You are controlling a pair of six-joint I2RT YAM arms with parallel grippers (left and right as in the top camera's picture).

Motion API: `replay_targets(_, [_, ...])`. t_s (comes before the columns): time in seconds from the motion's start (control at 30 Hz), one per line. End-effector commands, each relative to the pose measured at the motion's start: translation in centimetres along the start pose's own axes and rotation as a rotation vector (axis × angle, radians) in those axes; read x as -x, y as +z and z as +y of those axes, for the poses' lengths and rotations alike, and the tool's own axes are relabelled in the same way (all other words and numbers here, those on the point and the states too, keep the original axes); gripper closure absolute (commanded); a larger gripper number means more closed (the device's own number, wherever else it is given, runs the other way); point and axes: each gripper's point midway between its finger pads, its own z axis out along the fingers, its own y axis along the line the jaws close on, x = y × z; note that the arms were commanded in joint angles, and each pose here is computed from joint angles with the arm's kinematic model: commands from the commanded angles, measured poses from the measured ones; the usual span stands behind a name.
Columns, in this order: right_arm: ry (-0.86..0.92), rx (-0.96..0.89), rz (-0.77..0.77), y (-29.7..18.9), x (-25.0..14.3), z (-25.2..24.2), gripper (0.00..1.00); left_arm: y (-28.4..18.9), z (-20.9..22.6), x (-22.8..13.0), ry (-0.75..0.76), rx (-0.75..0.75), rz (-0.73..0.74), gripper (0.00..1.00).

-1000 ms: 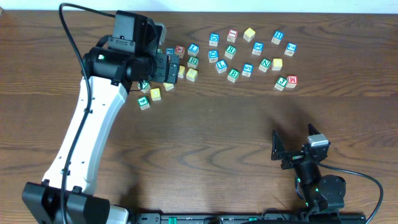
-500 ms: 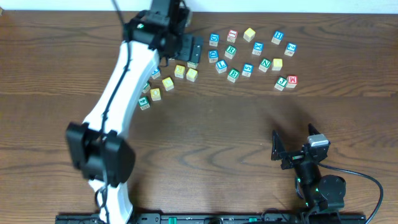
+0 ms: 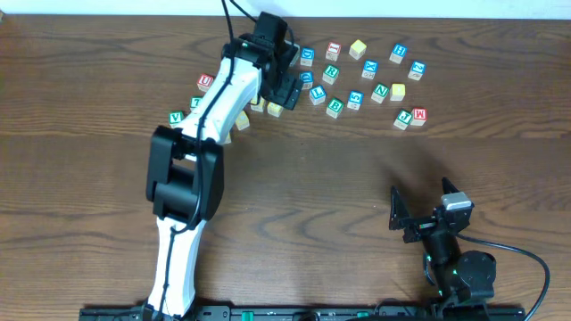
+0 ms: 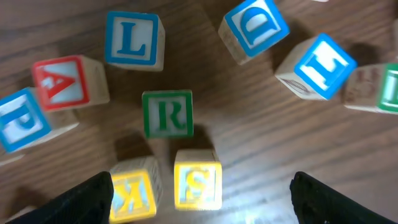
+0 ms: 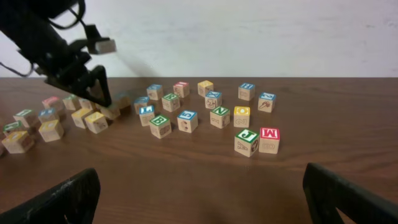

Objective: Spell out ROBOT
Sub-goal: 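Lower the left gripper and close it on the green R block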

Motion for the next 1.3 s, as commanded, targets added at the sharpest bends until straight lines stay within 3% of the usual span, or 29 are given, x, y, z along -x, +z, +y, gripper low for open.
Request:
replay_targets(0.0, [-0.005, 0.007, 0.002, 0.0, -0.1, 0.1, 0.01, 1.3, 0.4, 0.7, 0.026, 0.016, -0.021, 0.11])
replay_targets(0.23, [-0.005, 0.007, 0.002, 0.0, -0.1, 0.1, 0.01, 2.8, 2.5, 1.2, 0.022, 0.124, -0.039, 0.12])
replay_targets(0.67, [-0.005, 0.007, 0.003, 0.0, -0.1, 0.1, 0.01, 5.1, 2.9, 1.6, 0.017, 0.131, -0.066, 0.14])
replay_targets(0.87, [-0.005, 0.007, 0.002, 0.0, -0.1, 0.1, 0.01, 5.9, 2.9, 1.4, -0.003, 0.13, -0.061, 0.29])
replay_targets(1.13, [-0.005, 0.007, 0.002, 0.0, -0.1, 0.1, 0.01, 5.9, 2.9, 1.6, -0.005, 0.131, -0.071, 0.42])
replay_targets(1.27, [-0.005, 0.007, 0.002, 0.0, -0.1, 0.1, 0.01, 5.8, 2.9, 1.6, -0.005, 0.131, -0.072, 0.55])
